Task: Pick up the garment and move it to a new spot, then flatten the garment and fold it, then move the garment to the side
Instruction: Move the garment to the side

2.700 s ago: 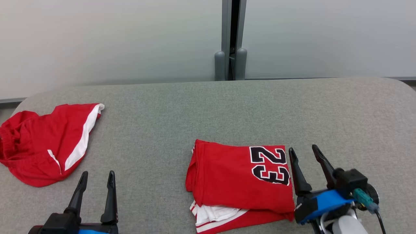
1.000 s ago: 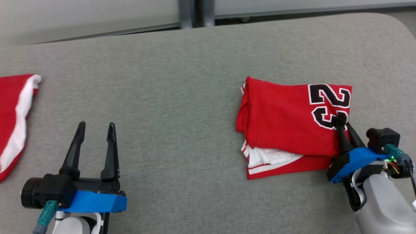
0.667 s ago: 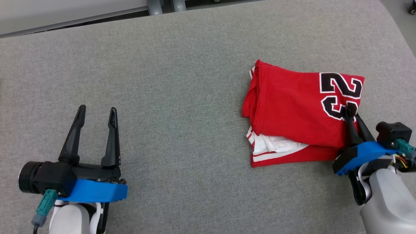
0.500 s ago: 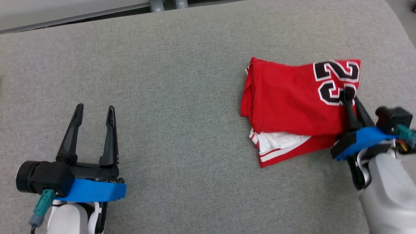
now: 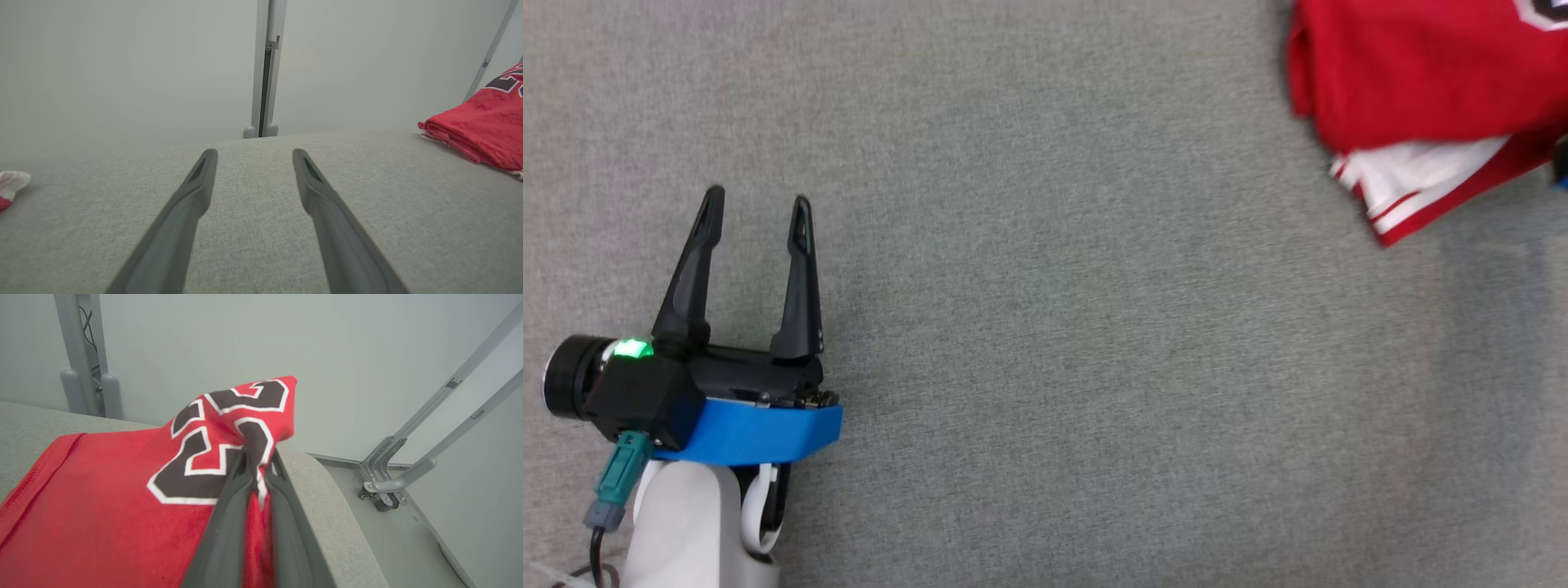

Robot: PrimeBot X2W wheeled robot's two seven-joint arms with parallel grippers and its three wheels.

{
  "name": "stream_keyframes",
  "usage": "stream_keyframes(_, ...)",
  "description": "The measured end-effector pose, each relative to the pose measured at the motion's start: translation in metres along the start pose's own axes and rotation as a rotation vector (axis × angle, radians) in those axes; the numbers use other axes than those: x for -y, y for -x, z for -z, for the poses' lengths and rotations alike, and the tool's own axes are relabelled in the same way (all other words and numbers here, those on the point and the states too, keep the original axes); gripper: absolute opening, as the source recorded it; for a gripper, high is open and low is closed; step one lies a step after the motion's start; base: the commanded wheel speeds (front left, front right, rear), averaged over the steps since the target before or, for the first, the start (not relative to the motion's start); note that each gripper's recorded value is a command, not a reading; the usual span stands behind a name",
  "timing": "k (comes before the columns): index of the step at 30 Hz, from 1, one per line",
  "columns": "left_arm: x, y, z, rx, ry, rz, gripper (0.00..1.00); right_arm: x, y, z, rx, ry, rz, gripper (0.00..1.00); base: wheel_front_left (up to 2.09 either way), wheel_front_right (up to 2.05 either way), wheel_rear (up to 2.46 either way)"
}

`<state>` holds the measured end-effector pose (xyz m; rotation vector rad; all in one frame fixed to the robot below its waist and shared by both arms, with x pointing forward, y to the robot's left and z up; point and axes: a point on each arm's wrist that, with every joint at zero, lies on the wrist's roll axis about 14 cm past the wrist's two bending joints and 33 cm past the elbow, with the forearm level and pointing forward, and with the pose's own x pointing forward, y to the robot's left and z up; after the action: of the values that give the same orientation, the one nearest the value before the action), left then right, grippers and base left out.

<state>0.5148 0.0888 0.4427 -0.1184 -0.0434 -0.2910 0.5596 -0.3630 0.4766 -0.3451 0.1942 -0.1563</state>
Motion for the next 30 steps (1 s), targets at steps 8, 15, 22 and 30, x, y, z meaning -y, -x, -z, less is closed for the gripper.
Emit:
stream_keyframes(8, -0.012, -0.011, 0.021, -0.02, -0.007, -0.008, 1.0, 0.04, -0.037, 0.016, -0.073, 0.075, 0.082, 0.0, 0.0, 0.0, 0.0)
stream_keyframes(15, -0.021, -0.012, 0.03, -0.031, -0.012, -0.024, 1.0, 0.035, -0.058, 0.019, -0.079, 0.1, 0.081, 0.12, 0.0, 0.0, 0.0)
stream_keyframes(22, -0.023, -0.013, 0.032, -0.031, -0.012, -0.029, 1.0, 0.035, -0.065, 0.015, -0.064, 0.117, 0.087, 1.0, 0.0, 0.0, 0.0)
stream_keyframes(30, -0.028, -0.006, 0.013, -0.01, -0.019, -0.051, 1.0, 0.033, -0.056, -0.021, 0.064, 0.1, 0.09, 1.0, 0.0, 0.0, 0.0)
